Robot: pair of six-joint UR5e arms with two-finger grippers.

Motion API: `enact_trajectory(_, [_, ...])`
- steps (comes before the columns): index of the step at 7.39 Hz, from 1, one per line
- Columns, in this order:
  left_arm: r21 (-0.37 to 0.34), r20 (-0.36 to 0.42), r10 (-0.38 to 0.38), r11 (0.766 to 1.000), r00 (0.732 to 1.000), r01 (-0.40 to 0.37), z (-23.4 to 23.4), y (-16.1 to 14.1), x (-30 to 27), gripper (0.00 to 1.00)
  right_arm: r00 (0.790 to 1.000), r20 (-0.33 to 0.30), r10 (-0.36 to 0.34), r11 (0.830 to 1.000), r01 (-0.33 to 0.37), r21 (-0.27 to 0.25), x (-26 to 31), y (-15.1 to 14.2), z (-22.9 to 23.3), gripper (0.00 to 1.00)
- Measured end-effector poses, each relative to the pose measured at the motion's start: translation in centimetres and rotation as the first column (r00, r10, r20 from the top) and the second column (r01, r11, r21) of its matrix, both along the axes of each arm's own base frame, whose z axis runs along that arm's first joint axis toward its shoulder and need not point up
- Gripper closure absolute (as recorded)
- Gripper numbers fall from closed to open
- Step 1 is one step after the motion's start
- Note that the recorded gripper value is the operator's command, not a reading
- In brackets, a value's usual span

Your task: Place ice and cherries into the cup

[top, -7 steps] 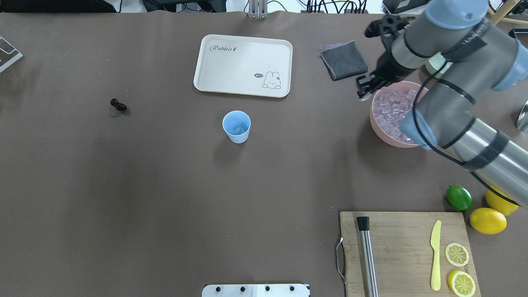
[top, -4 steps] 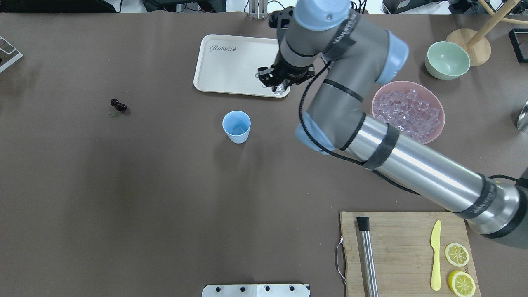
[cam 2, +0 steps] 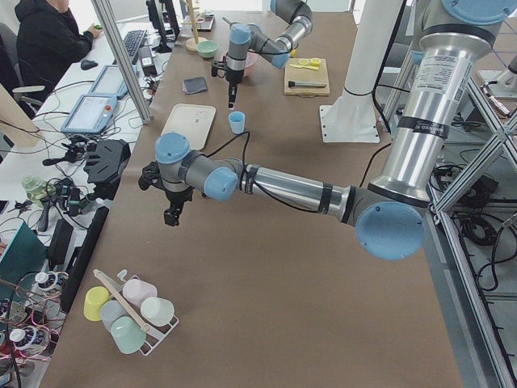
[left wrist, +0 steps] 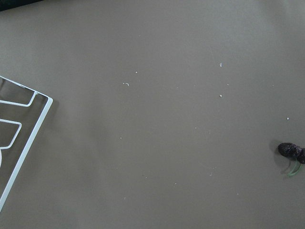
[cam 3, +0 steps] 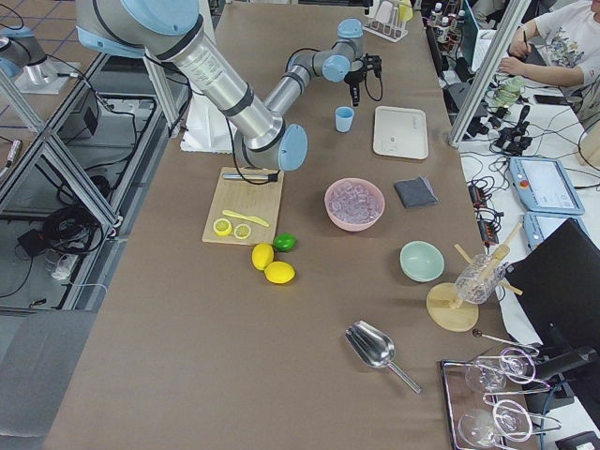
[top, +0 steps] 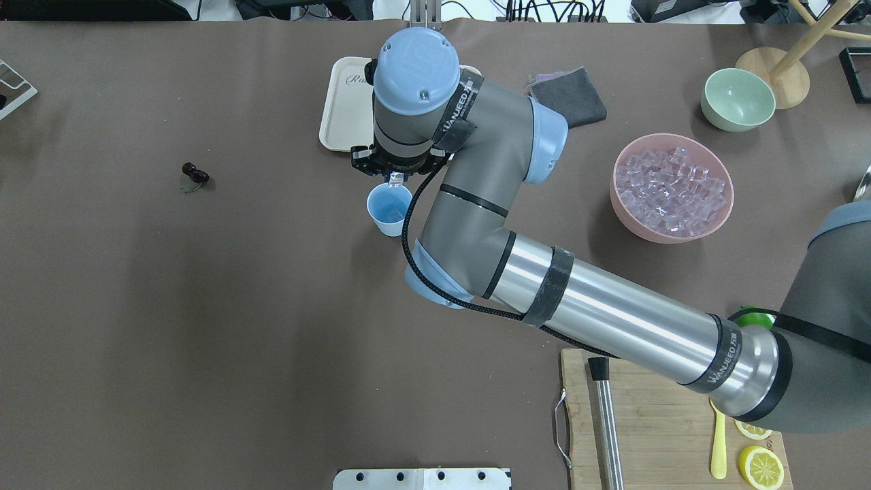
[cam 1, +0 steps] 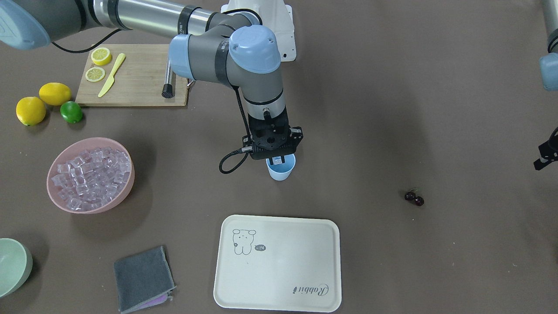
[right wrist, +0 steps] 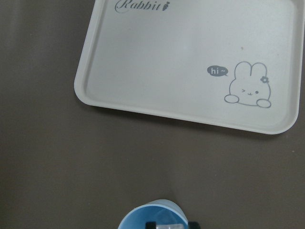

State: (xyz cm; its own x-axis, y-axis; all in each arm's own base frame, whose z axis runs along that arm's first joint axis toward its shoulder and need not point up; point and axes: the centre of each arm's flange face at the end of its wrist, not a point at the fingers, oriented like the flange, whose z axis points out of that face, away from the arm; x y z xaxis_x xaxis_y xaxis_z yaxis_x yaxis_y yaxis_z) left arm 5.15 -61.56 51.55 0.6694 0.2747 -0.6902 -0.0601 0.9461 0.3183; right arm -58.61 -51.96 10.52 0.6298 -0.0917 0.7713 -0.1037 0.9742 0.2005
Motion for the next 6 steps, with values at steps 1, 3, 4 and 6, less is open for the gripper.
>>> enact_trajectory(1, [0.002,-0.001,0.000,1.000,1.000,0.000,-0.1,0.0,0.0,0.02,1.000,-0.009,-0.003,1.000,0.003,0.004,-1.0,0.9,0.2,0.50])
enact_trajectory(3, [0.005,-0.005,0.001,1.000,1.000,-0.001,-0.3,0.0,0.0,0.02,1.000,-0.012,0.010,1.000,-0.010,-0.001,-2.3,2.2,0.4,0.00])
enact_trajectory(4, [0.005,-0.006,0.001,1.000,1.000,-0.001,-0.3,0.1,0.0,0.02,1.000,-0.008,0.024,1.000,-0.025,-0.007,-1.9,1.9,0.3,0.00])
enact_trajectory(6, [0.007,-0.006,0.002,1.000,1.000,-0.002,-0.4,0.3,0.0,0.02,0.999,-0.003,0.053,0.998,-0.053,-0.042,2.9,-2.6,1.5,0.00])
